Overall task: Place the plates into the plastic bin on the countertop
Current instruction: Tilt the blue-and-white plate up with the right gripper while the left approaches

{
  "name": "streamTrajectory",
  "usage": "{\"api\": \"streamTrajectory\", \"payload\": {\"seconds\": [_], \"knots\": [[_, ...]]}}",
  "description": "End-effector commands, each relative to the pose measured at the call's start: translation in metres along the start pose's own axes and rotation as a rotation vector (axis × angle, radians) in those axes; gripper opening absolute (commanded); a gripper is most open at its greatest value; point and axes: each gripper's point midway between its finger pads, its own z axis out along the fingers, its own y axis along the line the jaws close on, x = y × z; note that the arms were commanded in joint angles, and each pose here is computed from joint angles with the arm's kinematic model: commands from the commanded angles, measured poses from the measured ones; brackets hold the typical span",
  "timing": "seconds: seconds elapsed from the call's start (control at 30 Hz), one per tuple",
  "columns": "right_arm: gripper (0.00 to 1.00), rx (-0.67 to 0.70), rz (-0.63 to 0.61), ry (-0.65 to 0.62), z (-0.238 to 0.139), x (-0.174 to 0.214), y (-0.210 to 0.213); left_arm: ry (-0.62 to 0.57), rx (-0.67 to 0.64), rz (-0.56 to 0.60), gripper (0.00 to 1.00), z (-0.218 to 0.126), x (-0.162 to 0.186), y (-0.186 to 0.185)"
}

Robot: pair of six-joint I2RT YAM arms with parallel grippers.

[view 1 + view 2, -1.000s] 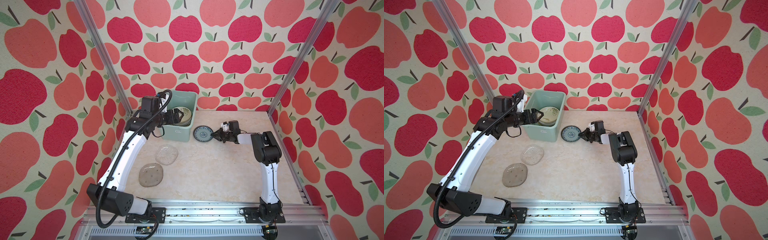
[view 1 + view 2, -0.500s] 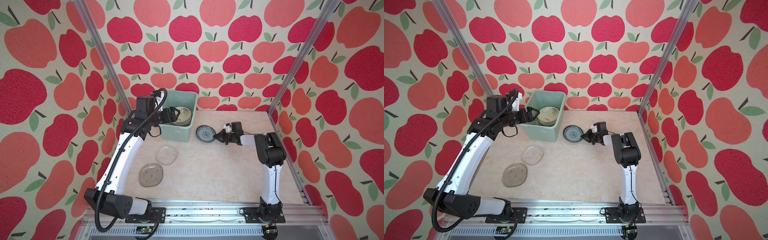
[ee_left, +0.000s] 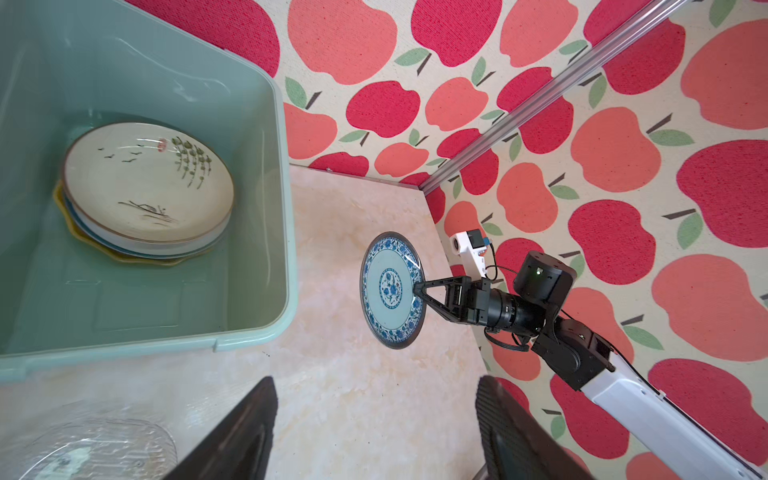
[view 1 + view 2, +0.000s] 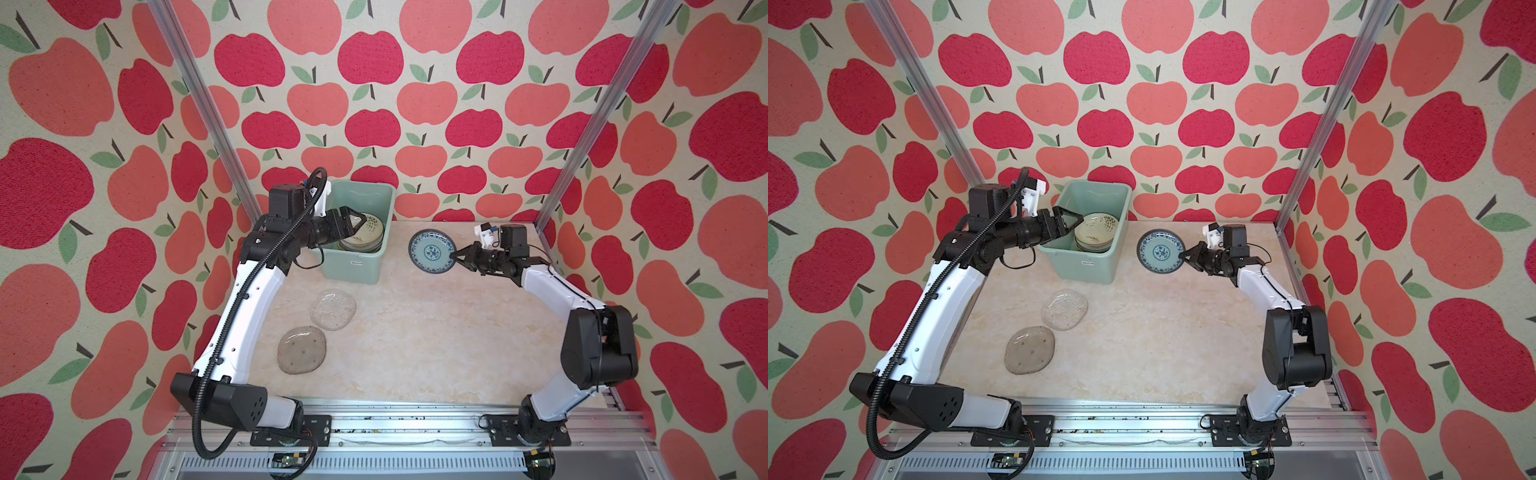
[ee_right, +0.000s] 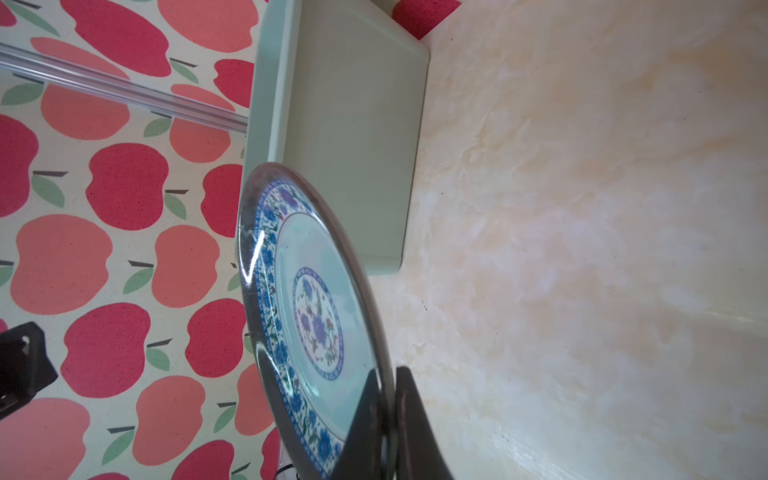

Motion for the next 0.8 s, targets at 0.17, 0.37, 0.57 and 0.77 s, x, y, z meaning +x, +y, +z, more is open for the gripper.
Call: {"api": "streamTrajectory", "payload": {"seconds": [0.17,0.37,0.57,0.77], "knots": [[0.00,-0.052,-0.046,0.090,-0.050,0.034,0.049,0.211,0.151,-0.040,0.77,0.054,0.038,-0.042],[0.00,-0.092,-0.065,0.092,-0.071,0.040,0.075,0.265,0.159,-0.045,0.72,0.084,0.057,-0.046],[0.00,-0.115,-0.070,0.083,-0.076,0.038,0.086,0.351,0.175,-0.050,0.66,0.101,0.080,-0.052],[0.00,-0.135,-0.061,0.072,-0.075,0.037,0.090,0.384,0.205,-0.071,0.53,0.112,0.089,-0.060]]}}
